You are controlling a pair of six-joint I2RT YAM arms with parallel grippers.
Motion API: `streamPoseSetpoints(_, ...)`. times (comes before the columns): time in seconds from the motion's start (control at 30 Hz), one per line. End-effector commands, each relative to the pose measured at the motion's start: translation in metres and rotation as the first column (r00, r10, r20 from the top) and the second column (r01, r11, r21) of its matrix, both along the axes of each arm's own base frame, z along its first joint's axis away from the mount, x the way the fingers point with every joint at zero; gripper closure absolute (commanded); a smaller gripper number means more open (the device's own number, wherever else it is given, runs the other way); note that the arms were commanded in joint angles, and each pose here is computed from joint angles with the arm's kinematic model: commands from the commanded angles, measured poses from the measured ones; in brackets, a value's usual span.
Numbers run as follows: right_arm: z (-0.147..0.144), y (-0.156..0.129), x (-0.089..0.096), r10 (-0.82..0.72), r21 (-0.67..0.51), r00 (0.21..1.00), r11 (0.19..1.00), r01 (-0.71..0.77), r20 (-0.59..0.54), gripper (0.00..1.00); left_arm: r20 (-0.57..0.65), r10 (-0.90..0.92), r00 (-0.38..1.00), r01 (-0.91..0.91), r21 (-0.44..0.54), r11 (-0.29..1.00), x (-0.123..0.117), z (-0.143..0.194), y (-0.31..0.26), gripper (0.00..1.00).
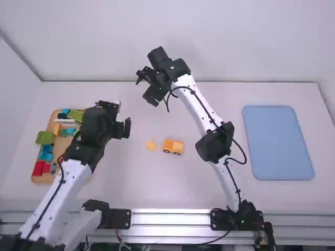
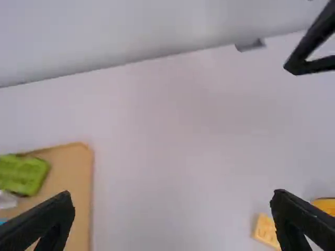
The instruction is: Assemble lego blocks to make yellow taxi
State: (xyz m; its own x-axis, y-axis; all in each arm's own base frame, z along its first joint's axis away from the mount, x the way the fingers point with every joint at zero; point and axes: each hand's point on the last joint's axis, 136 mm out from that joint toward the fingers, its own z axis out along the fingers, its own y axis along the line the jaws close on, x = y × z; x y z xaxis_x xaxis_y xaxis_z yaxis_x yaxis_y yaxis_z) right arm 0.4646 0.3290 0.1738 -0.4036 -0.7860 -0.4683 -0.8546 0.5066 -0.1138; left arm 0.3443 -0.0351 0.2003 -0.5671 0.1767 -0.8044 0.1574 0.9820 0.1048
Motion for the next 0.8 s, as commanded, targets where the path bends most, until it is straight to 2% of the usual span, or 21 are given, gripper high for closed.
streamPoseSetpoints(0.0, 0.006, -0.009, 0.009, -0.054, 0.027, 0.999, 0.998, 0.055, -0.003, 0.02, -0.058, -0.092, 0.994, 0.094, 0.028, 0.995, 0.019, -0.003, -0.011, 0.01)
streamPoseSetpoints(0.13, 0.014, -0.019, 0.015, -0.056, 0.075, 0.998, 0.996, 0.057, -0.015, 0.02, -0.131, -0.124, 0.984, 0.133, 0.06, 0.989, 0.044, -0.021, -0.017, 0.01)
streamPoseSetpoints(0.27, 0.021, -0.021, 0.016, -0.029, 0.123, 0.999, 0.992, 0.032, -0.026, 0.02, -0.094, -0.092, 0.991, 0.095, 0.02, 0.995, 0.061, -0.023, -0.019, 0.01)
streamPoseSetpoints(0.37, 0.018, -0.02, 0.015, -0.019, 0.125, 0.999, 0.992, 0.023, -0.031, 0.02, -0.055, -0.085, 0.995, 0.085, 0.015, 0.996, 0.064, -0.019, -0.019, 0.01)
streamPoseSetpoints(0.43, 0.014, -0.018, 0.017, -0.022, 0.117, 0.999, 0.993, 0.024, -0.025, 0.02, -0.038, -0.086, 0.996, 0.087, 0.017, 0.996, 0.063, -0.016, -0.019, 0.01)
streamPoseSetpoints(0.57, -0.006, -0.02, 0.035, -0.154, 0.068, 0.988, 0.986, 0.153, 0.012, 0.02, 0.005, -0.081, 0.997, 0.081, 0.008, 0.997, 0.054, -0.008, -0.017, 0.01)
streamPoseSetpoints(0.67, -0.029, -0.017, 0.031, -0.153, 0.056, 0.988, 0.986, 0.154, -0.034, 0.02, 0.011, -0.066, 0.998, 0.066, 0.034, 0.997, 0.046, -0.006, -0.012, 0.01)
streamPoseSetpoints(0.77, -0.041, -0.023, 0.036, -0.194, 0.05, 0.98, 0.979, 0.196, -0.046, 0.02, 0.012, -0.005, 1.0, 0.004, 0.054, 0.999, 0.041, -0.006, -0.001, 0.01)
